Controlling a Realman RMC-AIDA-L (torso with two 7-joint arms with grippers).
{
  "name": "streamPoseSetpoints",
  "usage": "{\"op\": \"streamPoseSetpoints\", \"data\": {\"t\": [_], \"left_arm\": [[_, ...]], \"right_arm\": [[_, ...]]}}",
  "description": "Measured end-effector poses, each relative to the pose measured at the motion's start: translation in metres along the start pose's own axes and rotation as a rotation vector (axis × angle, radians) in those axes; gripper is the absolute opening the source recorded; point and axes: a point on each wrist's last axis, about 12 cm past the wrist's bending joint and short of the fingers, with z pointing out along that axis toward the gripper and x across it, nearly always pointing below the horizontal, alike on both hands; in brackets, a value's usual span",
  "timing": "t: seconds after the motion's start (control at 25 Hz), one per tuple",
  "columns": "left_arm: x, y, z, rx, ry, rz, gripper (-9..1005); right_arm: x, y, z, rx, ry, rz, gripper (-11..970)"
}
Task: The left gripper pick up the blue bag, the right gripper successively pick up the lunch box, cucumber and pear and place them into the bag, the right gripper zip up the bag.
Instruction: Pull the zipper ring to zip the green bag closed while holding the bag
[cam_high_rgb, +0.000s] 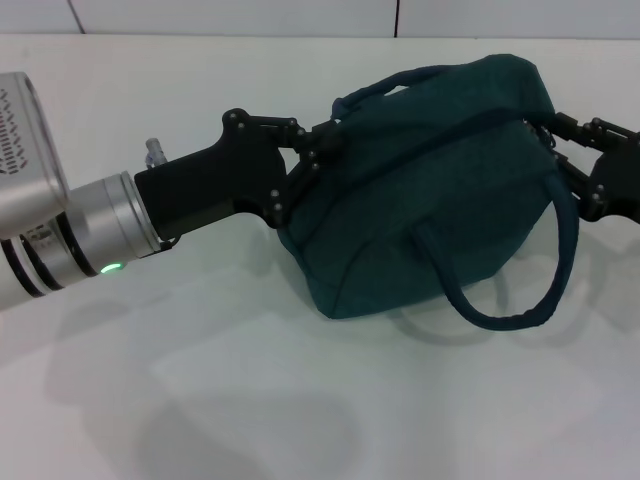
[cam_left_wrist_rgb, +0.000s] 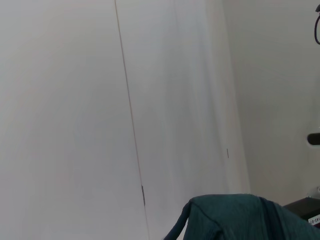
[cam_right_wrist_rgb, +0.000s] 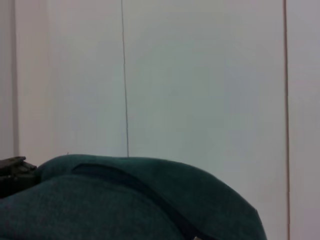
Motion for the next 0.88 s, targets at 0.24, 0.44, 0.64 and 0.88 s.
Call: {"op": "streamPoseSetpoints", "data": {"t": [0.24, 0.44, 0.64, 0.88], "left_arm": [[0.0, 0.001, 0.0, -0.004, 0.0, 0.001, 54], [0.0, 0.001, 0.0, -0.007, -0.001, 0.002, 54], [0.0, 0.001, 0.0, -0.012, -0.002, 0.001, 54], [0.0, 0.002, 0.0, -0.02, -0.004, -0.001, 53]], "right_arm": [[-0.002, -0.001, -0.004, 0.038, -0.035, -0.006, 174], [-0.002, -0.001, -0.005, 0.042, -0.036, -0.005, 119], [-0.002, 0.0, -0.005, 0.041, -0.04, -0.016, 64], [-0.005, 0.004, -0.013, 0.071, -0.079, -0.072, 36]]}}
